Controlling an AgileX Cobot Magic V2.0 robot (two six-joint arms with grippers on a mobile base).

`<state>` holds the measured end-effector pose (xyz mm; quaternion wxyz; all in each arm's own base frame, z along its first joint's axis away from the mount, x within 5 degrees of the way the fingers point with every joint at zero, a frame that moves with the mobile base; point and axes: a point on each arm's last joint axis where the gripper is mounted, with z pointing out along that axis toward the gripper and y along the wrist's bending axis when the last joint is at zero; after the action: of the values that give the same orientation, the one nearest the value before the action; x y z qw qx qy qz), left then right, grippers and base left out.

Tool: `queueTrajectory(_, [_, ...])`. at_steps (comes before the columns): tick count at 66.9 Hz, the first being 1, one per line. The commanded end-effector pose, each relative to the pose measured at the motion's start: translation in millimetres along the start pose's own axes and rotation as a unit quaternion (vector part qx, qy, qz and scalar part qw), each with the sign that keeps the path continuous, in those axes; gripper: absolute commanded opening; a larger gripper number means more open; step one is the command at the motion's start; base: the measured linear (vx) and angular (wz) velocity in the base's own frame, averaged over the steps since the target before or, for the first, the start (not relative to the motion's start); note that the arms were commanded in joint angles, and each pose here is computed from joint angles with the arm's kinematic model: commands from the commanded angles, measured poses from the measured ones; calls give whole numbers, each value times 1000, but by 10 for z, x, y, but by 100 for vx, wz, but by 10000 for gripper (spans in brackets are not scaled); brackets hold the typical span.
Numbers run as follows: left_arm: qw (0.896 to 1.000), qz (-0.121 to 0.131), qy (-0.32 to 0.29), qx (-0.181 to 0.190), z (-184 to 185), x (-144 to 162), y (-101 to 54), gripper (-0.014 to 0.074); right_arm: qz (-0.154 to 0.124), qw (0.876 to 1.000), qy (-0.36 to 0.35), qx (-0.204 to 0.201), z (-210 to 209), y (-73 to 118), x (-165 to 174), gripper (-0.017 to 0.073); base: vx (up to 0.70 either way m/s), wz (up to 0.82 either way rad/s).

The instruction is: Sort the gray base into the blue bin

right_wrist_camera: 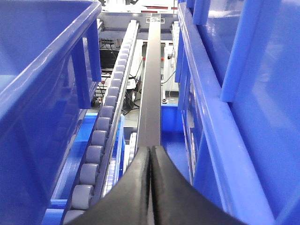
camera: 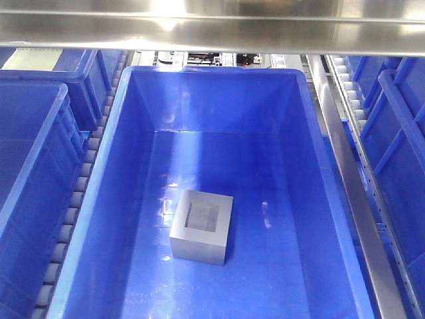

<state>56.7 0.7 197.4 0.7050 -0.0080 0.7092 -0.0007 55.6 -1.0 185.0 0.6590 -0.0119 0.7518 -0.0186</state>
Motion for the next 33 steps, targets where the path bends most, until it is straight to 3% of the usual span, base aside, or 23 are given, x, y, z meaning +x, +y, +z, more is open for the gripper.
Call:
queueTrajectory(1, [999, -4, -47, 6, -22, -109, -8, -8, -10, 999, -40, 2, -4, -1, -56, -5, 0, 0])
queueTrajectory(33, [999, -4, -47, 6, -22, -109, -8, -8, -10, 999, -40, 2, -4, -1, -57, -5, 0, 0])
